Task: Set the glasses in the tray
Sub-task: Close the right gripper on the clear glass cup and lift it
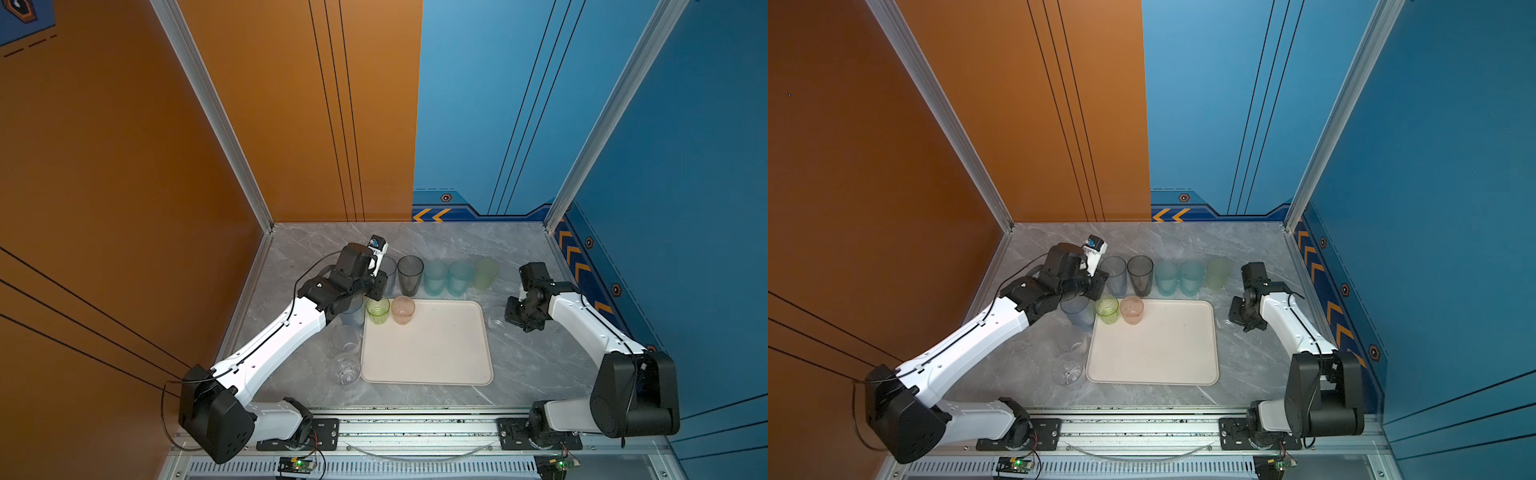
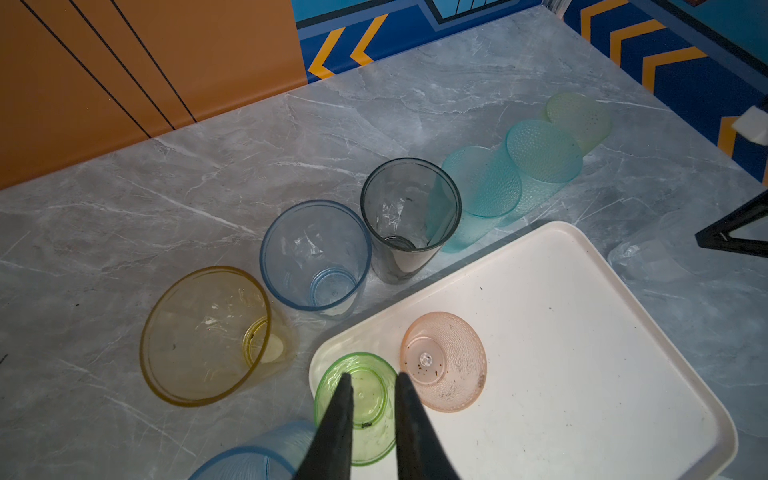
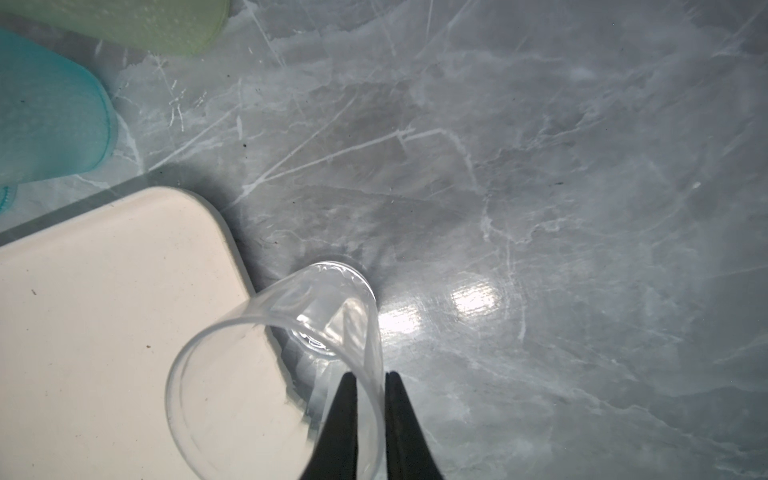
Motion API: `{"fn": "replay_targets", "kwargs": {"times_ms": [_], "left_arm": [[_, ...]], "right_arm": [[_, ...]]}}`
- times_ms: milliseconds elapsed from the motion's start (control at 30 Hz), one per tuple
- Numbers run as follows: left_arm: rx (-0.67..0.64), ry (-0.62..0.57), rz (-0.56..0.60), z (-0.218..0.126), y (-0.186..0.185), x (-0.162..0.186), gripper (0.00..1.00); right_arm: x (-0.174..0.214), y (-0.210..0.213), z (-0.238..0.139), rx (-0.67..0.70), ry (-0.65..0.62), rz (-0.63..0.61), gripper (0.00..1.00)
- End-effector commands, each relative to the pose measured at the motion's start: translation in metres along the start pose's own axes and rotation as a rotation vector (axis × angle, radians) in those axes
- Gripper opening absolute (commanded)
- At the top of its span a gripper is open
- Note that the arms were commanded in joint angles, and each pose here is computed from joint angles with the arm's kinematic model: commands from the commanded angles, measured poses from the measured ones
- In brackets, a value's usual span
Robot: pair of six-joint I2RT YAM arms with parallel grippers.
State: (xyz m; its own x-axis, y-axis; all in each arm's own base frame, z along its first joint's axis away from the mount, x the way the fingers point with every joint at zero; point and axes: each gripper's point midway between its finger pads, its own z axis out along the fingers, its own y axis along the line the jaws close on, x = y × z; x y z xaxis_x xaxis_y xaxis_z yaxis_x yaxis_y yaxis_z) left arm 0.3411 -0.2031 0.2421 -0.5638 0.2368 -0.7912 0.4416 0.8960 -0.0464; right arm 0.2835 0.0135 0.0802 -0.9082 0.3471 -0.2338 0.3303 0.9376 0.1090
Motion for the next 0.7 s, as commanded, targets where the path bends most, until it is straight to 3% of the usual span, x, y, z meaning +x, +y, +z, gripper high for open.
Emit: {"fn": "replay_targets", "kwargs": {"times_ms": [0,167,333,500,667], "left_arm": [[0.021,0.003,-0.014,0.003,0.001,0.003,0.2],[0.024,0.005,-0.023,0.005,0.004,0.006,0.2],[0.029,0.015,-0.032,0.008,0.008,0.01,0.2],[0.022,0.016,-0.037,0.01,0.013,0.013,0.2],[0.029,0.004,-0.059,0.013,0.016,0.014,0.2]], "right_arm": [[-0.003,0.004,0.003,0.005,-0.004,0.007,0.1],[-0.006,0.005,0.001,0.025,-0.018,-0.012,0.0],[-0.013,0.004,-0.01,0.06,-0.059,-0.034,0.0],[-0.026,0.009,-0.044,0.073,-0.165,-0.055,0.0],[-0.034,0.039,-0.082,0.043,-0.253,-0.137,0.0]]}}
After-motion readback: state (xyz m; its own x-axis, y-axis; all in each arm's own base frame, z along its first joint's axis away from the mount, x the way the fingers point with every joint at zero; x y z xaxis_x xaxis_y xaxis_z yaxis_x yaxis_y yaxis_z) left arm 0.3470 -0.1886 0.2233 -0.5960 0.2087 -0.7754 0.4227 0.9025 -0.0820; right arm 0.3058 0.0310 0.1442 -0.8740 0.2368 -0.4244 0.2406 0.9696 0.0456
